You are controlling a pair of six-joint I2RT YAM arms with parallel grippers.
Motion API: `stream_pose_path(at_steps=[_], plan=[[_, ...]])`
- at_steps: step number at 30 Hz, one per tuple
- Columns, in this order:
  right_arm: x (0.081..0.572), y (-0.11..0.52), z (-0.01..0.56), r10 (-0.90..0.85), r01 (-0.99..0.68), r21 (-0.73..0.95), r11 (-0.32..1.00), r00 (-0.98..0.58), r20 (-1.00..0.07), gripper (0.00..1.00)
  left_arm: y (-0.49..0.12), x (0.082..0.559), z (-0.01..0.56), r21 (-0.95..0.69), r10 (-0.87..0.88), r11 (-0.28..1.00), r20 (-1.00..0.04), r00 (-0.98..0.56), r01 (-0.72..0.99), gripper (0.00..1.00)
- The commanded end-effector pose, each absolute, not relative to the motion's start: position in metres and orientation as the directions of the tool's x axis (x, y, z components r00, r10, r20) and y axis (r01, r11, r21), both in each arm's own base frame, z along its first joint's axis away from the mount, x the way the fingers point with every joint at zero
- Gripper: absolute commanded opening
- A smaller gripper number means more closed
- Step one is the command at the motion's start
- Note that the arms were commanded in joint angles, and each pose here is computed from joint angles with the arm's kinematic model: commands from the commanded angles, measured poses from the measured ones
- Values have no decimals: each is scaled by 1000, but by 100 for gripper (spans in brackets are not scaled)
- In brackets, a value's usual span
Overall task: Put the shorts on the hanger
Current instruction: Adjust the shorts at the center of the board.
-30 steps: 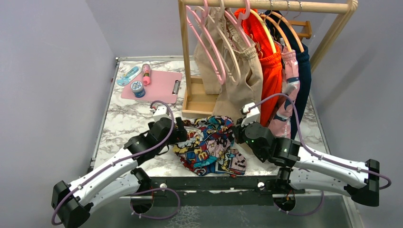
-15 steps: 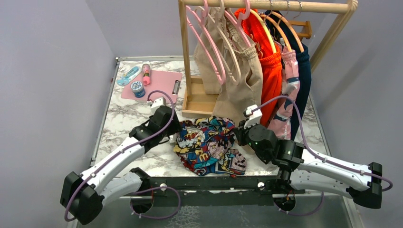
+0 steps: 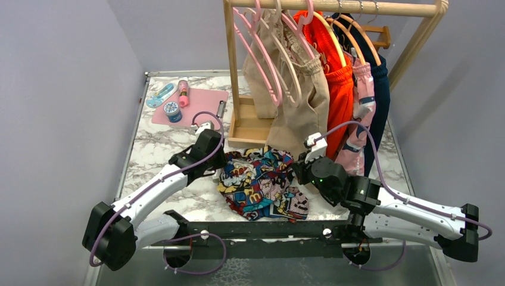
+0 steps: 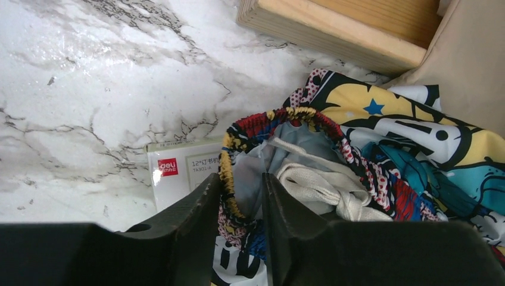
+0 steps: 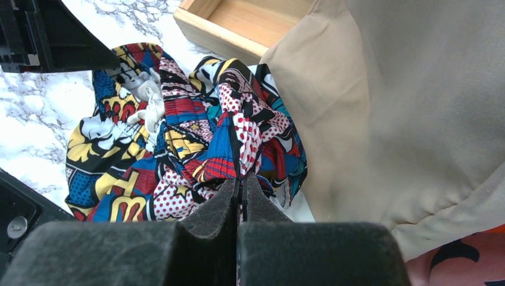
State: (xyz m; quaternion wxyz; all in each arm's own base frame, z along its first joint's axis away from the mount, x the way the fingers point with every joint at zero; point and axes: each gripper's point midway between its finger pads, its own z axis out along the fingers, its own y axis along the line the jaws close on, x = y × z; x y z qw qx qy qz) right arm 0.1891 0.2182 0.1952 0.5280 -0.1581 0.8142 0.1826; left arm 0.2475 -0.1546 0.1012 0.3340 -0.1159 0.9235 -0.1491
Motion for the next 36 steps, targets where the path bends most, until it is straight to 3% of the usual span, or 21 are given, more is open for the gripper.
stream_pose_path(at_steps=[1, 5, 6, 10, 16, 21, 24, 28, 36], plan=[[187, 224, 205, -38, -480, 162, 862, -381, -924, 1, -158, 251, 107, -370, -295, 927, -602, -742, -69, 27], [185, 227, 215, -31, -505, 172, 846, -367, -930, 1, -155, 252, 118, -369, -288, 928, -637, -715, -45, 1], [185, 227, 219, -28, -508, 172, 844, -361, -932, 1, -153, 253, 123, -366, -286, 930, -650, -704, -39, 0], [179, 235, 242, -12, -562, 200, 803, -349, -937, 1, -141, 258, 167, -360, -291, 933, -737, -610, -10, 0], [167, 251, 318, 75, -660, 261, 704, -296, -952, 1, -106, 258, 309, -347, -316, 936, -905, -286, 64, 0], [160, 249, 406, 175, -724, 262, 638, -195, -965, 1, -83, 232, 428, -337, -336, 926, -941, -35, 172, 0], [156, 245, 434, 199, -748, 238, 620, -144, -969, 1, -76, 214, 470, -334, -355, 913, -933, 54, 234, 0], [161, 240, 406, 157, -713, 232, 662, -171, -973, 1, -74, 202, 452, -336, -359, 905, -932, 45, 259, 0], [144, 225, 266, 38, -613, 333, 716, -442, -896, 1, -108, 183, 300, -510, -445, 805, -857, -260, 302, 0]])
